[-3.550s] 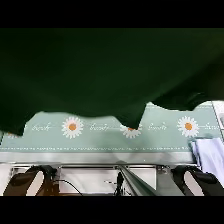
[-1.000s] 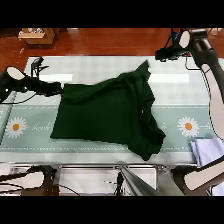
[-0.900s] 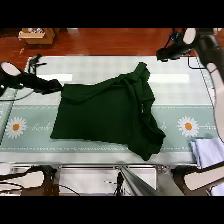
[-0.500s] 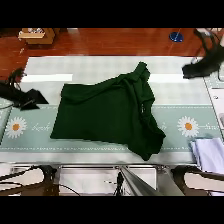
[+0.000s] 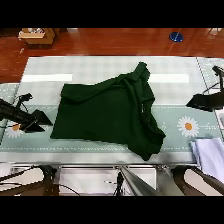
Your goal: Fold the shirts.
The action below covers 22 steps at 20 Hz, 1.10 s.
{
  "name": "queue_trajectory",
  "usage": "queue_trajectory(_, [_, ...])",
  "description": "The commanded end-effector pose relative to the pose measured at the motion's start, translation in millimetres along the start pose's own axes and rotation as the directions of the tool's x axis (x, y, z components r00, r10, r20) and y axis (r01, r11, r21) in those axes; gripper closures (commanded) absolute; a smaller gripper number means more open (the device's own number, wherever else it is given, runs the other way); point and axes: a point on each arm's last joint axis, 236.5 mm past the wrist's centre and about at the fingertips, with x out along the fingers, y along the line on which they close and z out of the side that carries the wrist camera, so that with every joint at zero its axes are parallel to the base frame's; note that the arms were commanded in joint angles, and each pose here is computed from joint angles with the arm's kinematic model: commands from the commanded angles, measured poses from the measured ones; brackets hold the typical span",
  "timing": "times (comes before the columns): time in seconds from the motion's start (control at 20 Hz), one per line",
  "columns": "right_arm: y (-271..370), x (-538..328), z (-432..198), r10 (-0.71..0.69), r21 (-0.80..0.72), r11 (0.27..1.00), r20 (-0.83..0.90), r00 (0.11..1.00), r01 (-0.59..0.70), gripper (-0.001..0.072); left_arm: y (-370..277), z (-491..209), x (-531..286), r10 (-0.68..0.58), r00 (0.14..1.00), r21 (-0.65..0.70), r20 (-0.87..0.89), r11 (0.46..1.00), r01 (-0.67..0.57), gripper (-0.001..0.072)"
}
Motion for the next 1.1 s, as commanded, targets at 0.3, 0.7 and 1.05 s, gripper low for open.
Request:
queue_trajectory(0.3, [9.9, -5.1, -7.3, 0.06, 0.026, 0.998, 0.049, 0.997, -0.062, 0.0269, 9.3, -13.0, 25.5, 0.021, 0.997, -0.07, -0.08, 0.997, -0.027, 0.0043])
queue_trajectory(0.7, [11.1, -5.0, -13.7, 0.065, 0.026, 0.997, 0.022, 0.998, -0.066, 0.0267, -14.4, -10.4, 78.6, 0.131, 0.973, 0.054, -0.19, 0.991, -0.123, 0.0676])
queue_trajectory(1.05, [35.6, 47.0, -101.1, 0.23, 0.048, 0.973, -0.206, 0.951, -0.225, 0.0175, -11.6, -6.0, 70.3, 0.121, 0.98, 0.054, -0.157, 0.992, -0.114, 0.0678])
